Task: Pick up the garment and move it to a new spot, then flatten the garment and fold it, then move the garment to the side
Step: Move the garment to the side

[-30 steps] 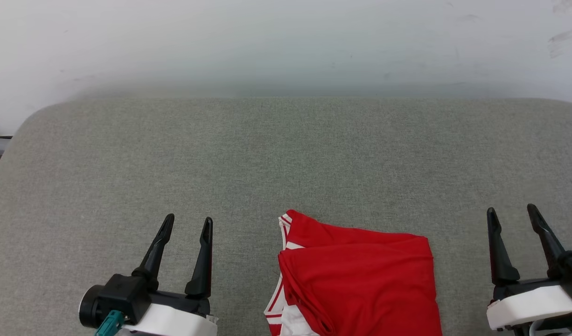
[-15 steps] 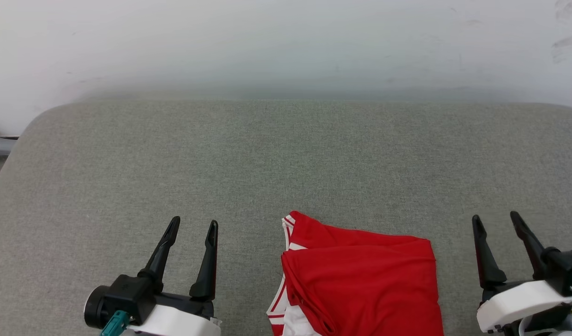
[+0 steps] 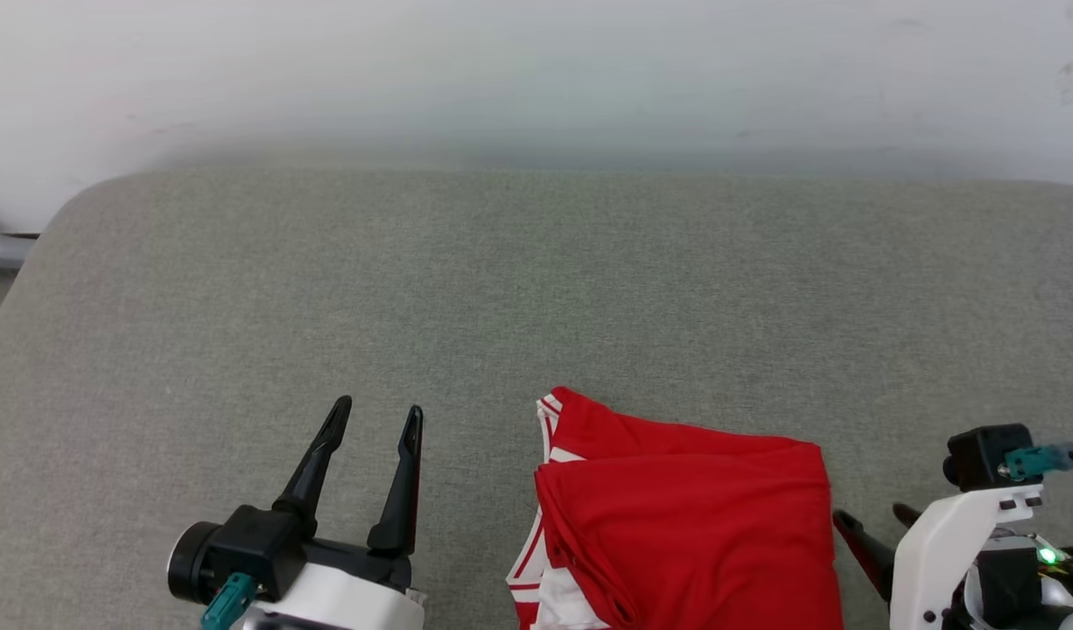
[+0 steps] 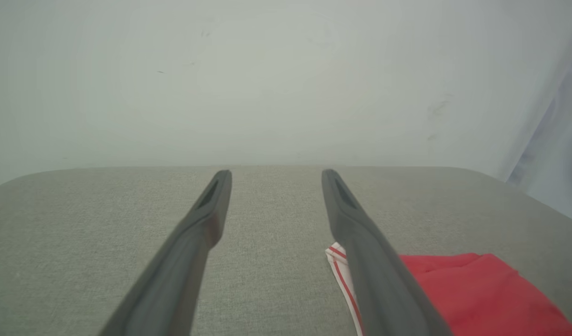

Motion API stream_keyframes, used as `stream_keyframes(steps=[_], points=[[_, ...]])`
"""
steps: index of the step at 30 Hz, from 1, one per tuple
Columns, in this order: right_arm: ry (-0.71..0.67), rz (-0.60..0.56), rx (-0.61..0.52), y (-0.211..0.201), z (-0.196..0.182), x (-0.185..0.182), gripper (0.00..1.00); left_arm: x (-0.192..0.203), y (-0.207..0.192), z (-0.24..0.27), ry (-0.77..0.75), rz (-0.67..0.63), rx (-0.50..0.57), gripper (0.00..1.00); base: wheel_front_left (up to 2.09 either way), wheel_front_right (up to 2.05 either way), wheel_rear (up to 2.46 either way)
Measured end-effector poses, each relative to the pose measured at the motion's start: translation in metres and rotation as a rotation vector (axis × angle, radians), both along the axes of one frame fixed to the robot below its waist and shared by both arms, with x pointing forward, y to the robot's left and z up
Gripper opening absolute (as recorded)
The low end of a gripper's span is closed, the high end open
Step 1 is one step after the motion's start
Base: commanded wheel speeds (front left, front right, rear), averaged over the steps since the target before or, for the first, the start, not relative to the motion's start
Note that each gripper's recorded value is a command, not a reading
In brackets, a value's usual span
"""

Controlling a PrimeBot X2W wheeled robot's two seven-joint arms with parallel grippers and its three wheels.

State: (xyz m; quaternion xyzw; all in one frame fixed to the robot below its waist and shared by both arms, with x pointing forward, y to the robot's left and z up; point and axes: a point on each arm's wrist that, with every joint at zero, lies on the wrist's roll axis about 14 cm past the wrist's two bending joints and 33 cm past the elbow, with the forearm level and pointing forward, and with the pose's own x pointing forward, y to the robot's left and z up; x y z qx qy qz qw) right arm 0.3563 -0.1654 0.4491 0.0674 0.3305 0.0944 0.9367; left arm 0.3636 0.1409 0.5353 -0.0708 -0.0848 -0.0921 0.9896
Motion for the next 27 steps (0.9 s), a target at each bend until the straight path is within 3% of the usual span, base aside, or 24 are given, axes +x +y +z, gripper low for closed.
stream_keyframes(steps=[7,24,25,26,27], points=[[0.198,0.06,-0.072,0.006,-0.023,-0.011,1.0,0.005,0.007,0.001,-0.003,0.022,0.009,1.0,0.0,0.0,0.0],[0.415,0.164,-0.064,0.043,-0.088,-0.016,1.0,0.015,0.02,-0.014,0.042,0.062,0.031,1.0,0.0,0.0,0.0],[0.416,0.169,-0.069,0.043,-0.09,-0.016,0.82,0.015,0.02,-0.015,0.044,0.06,0.031,1.0,0.0,0.0,0.0],[0.416,0.172,-0.071,0.043,-0.092,-0.016,0.44,0.015,0.02,-0.015,0.045,0.06,0.032,1.0,0.0,0.0,0.0],[0.417,0.175,-0.073,0.044,-0.093,-0.016,0.33,0.015,0.02,-0.015,0.045,0.059,0.032,1.0,0.0,0.0,0.0]])
